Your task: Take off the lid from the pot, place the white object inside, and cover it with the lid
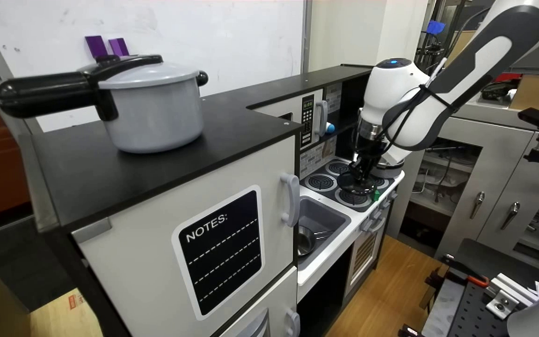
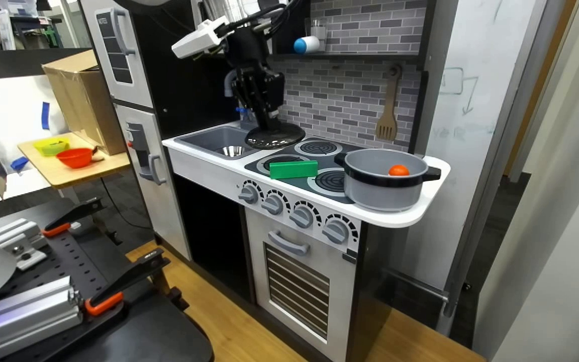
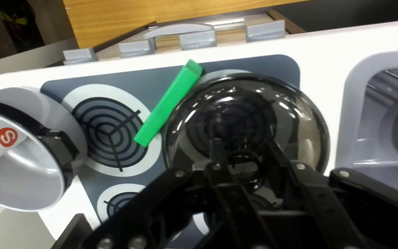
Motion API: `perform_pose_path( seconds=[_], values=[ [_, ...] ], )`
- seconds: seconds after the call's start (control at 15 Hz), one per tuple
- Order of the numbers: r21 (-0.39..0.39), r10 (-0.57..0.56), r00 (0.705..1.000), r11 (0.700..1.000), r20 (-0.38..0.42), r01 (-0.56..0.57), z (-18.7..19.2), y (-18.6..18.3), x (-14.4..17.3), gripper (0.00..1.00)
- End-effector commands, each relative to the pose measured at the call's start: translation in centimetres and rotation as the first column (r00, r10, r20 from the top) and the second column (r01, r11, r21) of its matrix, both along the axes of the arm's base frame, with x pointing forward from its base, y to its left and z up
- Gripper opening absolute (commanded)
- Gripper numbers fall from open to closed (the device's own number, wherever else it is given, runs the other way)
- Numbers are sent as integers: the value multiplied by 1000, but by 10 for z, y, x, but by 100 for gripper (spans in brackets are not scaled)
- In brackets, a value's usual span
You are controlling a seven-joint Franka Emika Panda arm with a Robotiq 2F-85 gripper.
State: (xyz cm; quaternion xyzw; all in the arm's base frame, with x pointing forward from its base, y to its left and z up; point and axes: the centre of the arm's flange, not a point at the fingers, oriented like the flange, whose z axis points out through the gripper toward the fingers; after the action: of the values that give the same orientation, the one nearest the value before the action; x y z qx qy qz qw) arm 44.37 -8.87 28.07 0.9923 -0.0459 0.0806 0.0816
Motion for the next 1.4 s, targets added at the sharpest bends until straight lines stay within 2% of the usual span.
perform_pose_path(
  seconds=[0.0, 0.13, 0.33, 0.47, 0.73, 1.07, 1.33],
  values=[
    [-30, -110, 994, 993, 27, 111, 9, -30, -8, 8],
    [-47, -201, 978, 978, 61, 204, 14, -55, -11, 8],
    [-88, -336, 932, 933, 137, 349, 27, -90, -11, 8],
    [-87, -403, 902, 904, 156, 419, 35, -107, -9, 8],
    [-62, -519, 842, 845, 147, 531, 40, -126, -3, 8],
    [-60, -642, 756, 756, 132, 652, 48, -160, 3, 8],
    [-38, -687, 717, 719, 120, 694, 55, -181, 12, 8]
  ],
)
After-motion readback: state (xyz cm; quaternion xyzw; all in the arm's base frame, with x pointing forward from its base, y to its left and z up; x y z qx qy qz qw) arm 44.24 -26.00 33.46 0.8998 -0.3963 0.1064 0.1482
